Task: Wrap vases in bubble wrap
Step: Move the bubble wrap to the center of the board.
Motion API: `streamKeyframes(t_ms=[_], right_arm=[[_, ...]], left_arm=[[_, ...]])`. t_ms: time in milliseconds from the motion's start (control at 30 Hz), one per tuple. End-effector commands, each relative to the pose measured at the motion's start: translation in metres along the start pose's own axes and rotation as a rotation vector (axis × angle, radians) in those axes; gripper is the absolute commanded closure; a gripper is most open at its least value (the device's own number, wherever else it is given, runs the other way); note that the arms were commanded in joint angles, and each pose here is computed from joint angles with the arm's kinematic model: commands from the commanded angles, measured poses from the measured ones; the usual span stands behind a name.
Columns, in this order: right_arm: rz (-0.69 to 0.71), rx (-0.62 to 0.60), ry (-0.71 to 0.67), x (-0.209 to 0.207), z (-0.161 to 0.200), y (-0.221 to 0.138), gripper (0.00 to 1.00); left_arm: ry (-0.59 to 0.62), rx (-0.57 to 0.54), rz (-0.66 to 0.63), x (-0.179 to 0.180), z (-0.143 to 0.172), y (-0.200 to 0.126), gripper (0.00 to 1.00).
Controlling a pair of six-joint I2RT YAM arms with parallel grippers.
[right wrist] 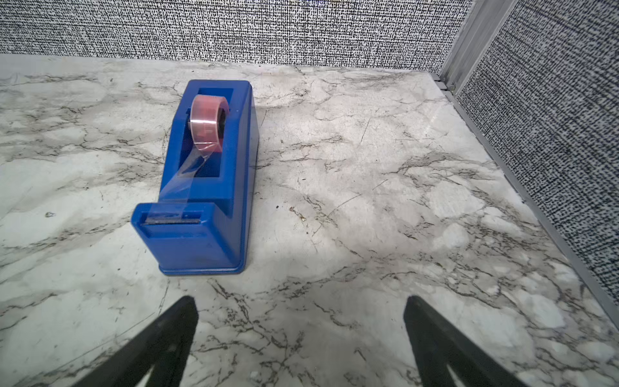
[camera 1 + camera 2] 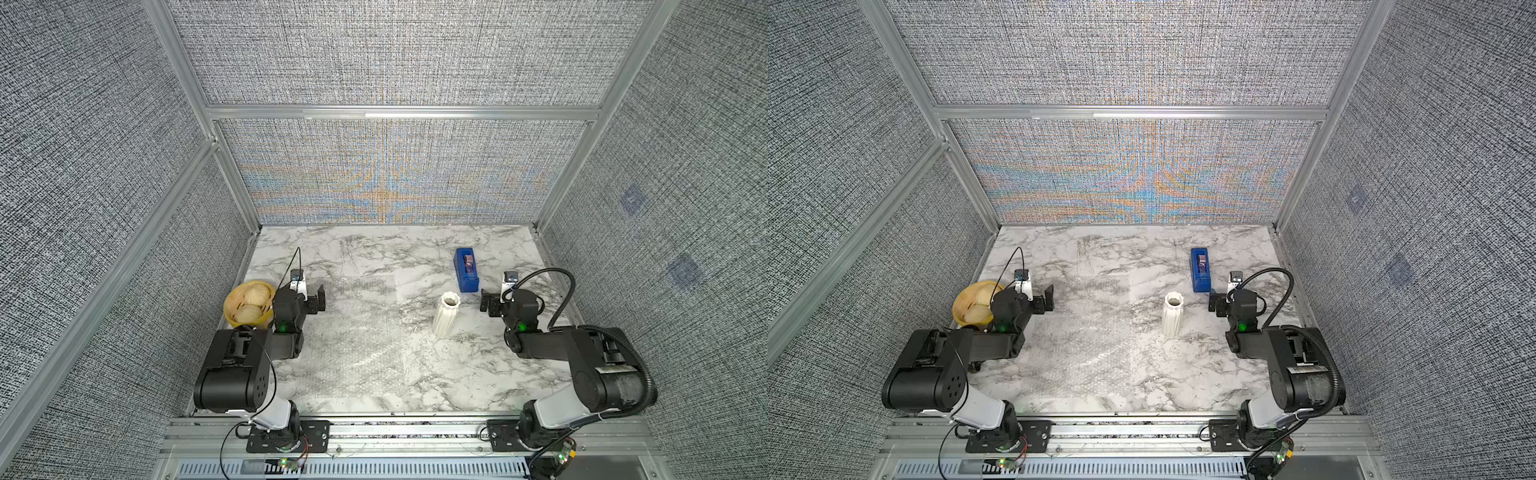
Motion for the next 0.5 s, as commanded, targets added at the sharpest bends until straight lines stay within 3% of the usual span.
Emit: streamKeyframes(t_ms=[0, 467], right_arm=[[-0.013, -0.027, -0.003, 0.0018, -0.0046, -0.0001, 0.01], [-0.014, -0.027, -0.005, 0.0019, -0.0045, -0.0002, 0.01]], left_arm=[[0.001, -0.027, -0.006, 0.0015, -0.0046, -0.0003, 0.00], [0.001, -0.024, -0.007, 0.0016, -0.0039, -0.0003, 0.00]])
Point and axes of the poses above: each gripper's point midway between its finger pads, its own y axis out along the fingers, its own x axis along the line the jaws close on, z = x × y, the point moved 8 cm from there along -y, back along the fingers, and after that the axes turned 11 degrees about y, right-handed, at the moved point
